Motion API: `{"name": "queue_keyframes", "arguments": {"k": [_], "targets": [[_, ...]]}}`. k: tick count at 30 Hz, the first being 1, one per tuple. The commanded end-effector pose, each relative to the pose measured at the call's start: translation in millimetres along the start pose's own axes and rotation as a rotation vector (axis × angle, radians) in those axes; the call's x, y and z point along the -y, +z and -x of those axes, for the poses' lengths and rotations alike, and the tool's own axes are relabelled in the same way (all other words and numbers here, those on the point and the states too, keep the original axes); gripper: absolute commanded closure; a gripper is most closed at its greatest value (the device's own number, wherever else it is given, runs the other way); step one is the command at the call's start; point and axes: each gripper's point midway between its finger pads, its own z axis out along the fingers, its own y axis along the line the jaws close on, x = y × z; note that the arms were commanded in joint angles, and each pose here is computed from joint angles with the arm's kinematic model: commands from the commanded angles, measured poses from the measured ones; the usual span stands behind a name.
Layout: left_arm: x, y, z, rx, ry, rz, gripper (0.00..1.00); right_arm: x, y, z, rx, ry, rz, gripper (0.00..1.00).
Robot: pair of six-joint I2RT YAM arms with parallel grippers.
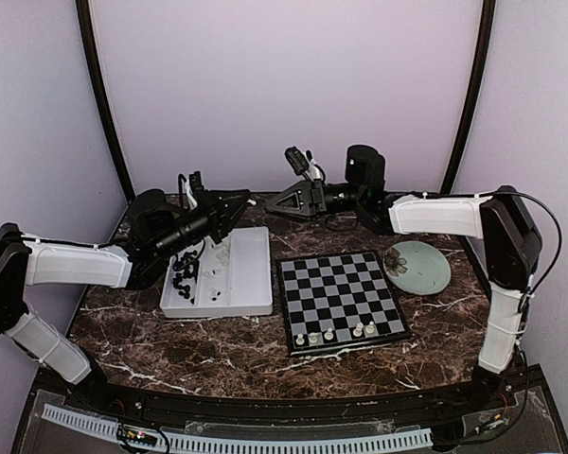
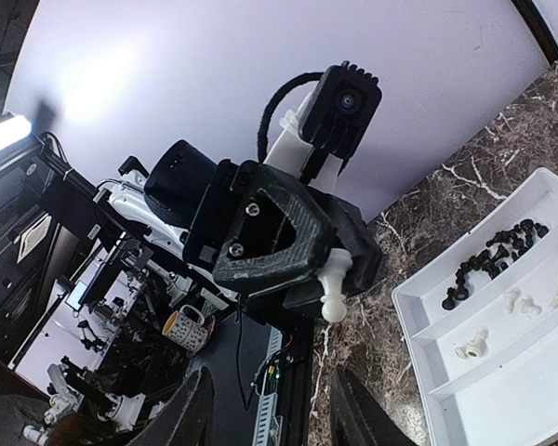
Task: Set up the chess pieces on the board
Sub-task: Pass from the left arm to the right
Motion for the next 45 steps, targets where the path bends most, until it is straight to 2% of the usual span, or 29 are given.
{"name": "queue_keyframes", "arguments": {"k": [1, 26, 45], "targets": [[12, 0, 1, -0.005, 0.004, -0.052, 0.87, -1, 5, 11, 0.025, -0.018, 0.002, 0.56], [8, 9, -6, -0.049, -0.004, -0.057, 0.87, 12, 15, 9, 0.024, 0.013, -0.009, 0.63], [6, 15, -13, -0.071, -0.014, -0.063, 0.86, 19, 20, 6, 0.028, 0.031, -0.028, 0.75]]}}
